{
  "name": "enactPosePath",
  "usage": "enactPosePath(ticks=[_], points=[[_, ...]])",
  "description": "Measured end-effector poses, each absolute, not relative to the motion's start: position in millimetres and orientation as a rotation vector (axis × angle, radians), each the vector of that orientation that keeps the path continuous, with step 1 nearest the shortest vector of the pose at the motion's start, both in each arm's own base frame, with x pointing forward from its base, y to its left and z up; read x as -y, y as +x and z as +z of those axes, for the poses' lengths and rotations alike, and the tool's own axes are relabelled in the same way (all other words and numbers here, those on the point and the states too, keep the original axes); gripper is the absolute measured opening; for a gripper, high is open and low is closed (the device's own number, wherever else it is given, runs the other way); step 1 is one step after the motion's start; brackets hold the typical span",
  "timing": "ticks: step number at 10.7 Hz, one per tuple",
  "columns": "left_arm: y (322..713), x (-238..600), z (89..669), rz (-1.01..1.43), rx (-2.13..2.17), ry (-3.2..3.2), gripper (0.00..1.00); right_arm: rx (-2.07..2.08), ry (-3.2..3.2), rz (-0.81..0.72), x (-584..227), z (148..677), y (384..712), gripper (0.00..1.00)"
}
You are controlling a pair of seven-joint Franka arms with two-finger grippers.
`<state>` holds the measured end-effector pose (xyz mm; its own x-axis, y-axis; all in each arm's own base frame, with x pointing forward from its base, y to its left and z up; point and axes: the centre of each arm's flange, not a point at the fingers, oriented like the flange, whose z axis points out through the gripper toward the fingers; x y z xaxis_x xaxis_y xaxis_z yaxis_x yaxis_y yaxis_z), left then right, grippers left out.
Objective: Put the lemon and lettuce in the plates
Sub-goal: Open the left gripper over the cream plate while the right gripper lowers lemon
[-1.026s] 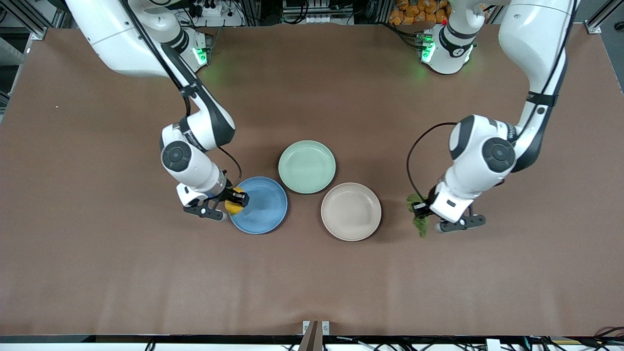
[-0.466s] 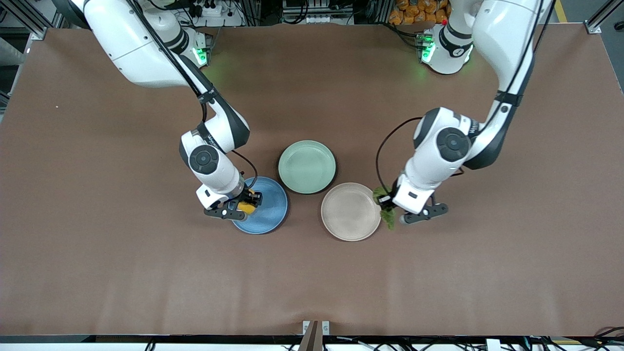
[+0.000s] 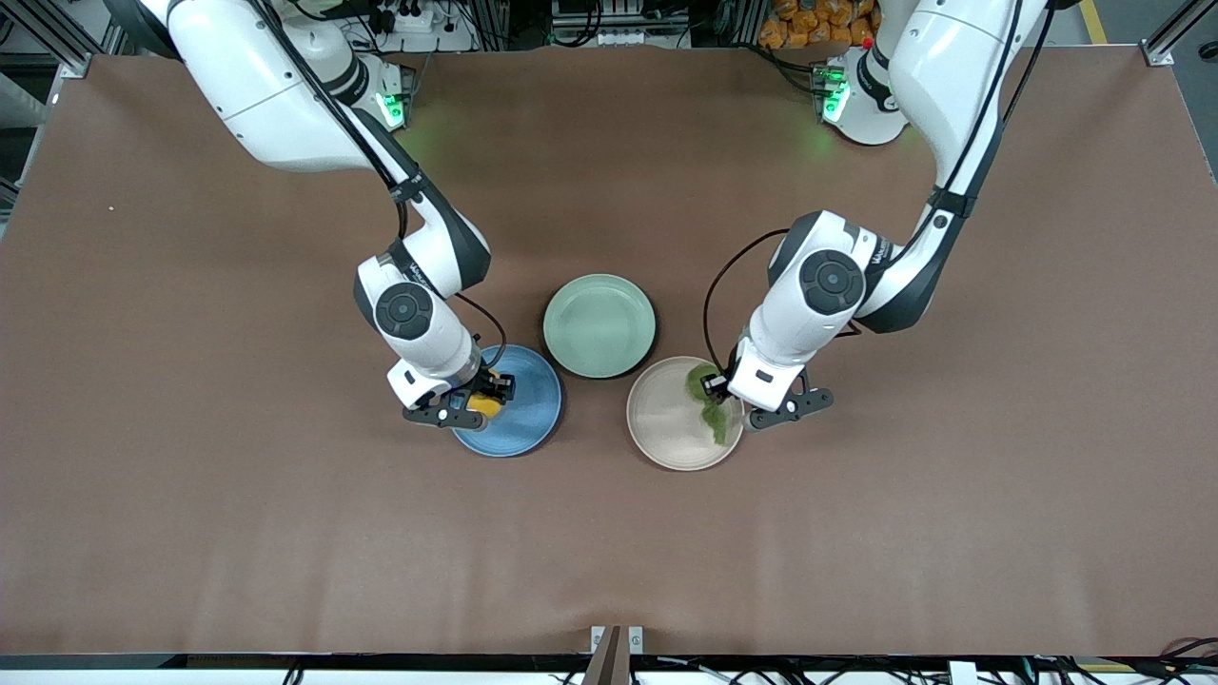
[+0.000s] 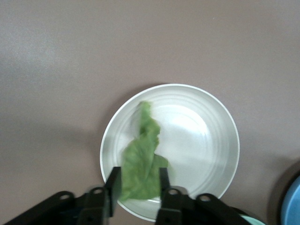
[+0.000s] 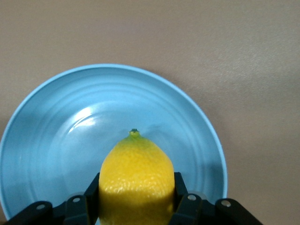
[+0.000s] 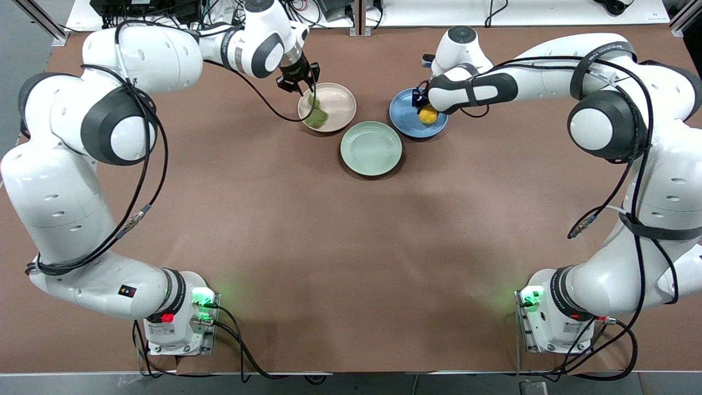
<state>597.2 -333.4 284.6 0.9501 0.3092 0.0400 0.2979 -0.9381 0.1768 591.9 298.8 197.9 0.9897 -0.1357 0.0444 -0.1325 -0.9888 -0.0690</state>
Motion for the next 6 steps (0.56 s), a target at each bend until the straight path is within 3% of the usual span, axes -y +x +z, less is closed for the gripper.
enactPosePath(ticks=[4, 6], points=[[621.7, 295.2, 290.2, 0.187, -0.479, 2.973, 0.99, -0.235, -3.064, -0.073, -309.4, 197.3, 588.6, 0.62], [637.8, 266.2, 296.8, 0.268, -0.465, 3.017, 1.00, -0.230, -3.072, -0.066, -309.8, 190.6, 587.6, 0.85]])
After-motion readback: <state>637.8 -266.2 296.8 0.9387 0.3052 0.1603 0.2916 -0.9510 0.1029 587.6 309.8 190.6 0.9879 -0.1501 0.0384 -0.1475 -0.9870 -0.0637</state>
